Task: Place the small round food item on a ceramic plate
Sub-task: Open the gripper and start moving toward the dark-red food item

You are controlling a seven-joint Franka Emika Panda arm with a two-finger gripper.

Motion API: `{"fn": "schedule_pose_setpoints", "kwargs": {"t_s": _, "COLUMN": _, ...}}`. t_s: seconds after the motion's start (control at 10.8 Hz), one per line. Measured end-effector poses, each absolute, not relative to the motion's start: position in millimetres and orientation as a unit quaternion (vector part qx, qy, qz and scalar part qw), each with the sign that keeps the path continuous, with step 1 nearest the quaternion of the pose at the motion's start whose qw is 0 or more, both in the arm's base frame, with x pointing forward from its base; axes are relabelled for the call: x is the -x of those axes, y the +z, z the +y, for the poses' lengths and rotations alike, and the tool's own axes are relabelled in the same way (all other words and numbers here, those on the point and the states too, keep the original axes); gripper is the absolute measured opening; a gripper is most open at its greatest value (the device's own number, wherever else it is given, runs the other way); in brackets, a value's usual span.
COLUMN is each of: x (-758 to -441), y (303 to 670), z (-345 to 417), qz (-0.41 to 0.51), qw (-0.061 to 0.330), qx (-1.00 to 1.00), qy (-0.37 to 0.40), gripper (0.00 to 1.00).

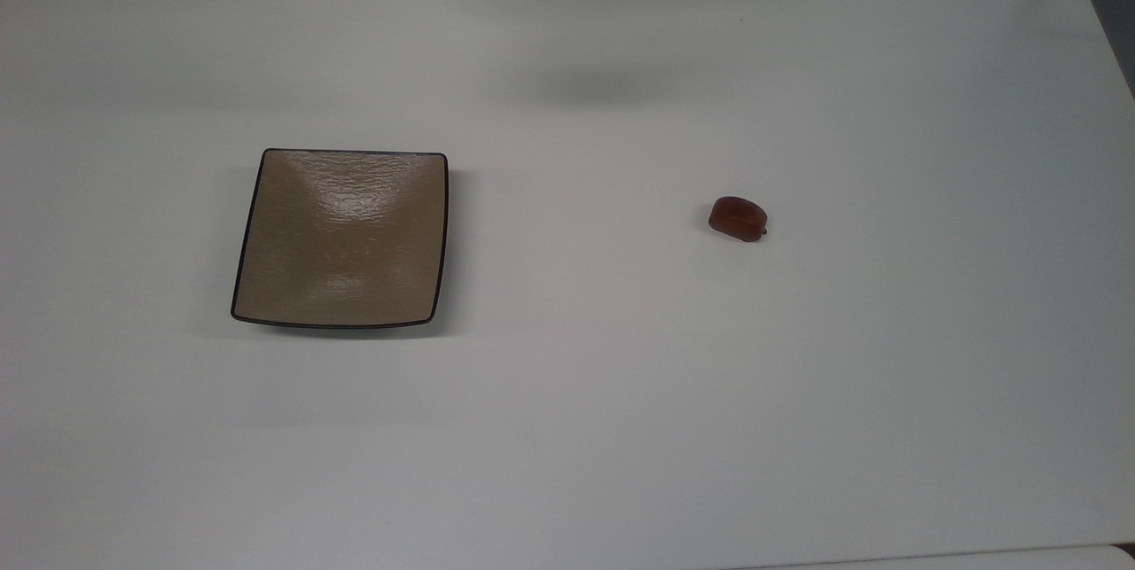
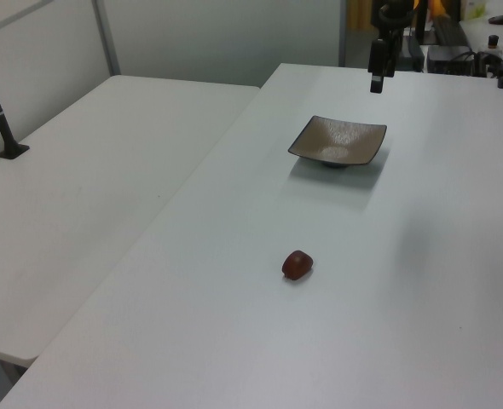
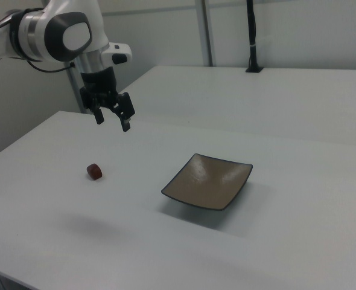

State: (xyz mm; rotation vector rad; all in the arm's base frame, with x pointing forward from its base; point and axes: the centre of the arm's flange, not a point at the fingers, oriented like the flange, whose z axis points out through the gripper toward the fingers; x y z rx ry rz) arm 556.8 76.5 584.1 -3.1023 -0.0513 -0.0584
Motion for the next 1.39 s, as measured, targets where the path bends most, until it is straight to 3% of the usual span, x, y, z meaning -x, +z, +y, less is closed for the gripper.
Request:
{"fn": "schedule_pose_setpoints", "kwargs": {"t_s": 0.92, "x": -557.7, "y": 580.3, "z": 81.9, "qz": -0.025, "qw": 0.019, "qx": 0.999, "qy": -0.016, "gripper": 1.00}}
{"fn": "schedule_pose_setpoints", "kwargs": {"t_s": 1.39, "x": -558.2, "y": 578.8, "z": 80.5, "qz": -0.220, "qw": 0.015, "qx": 0.975, "qy": -0.017, "gripper": 1.00}}
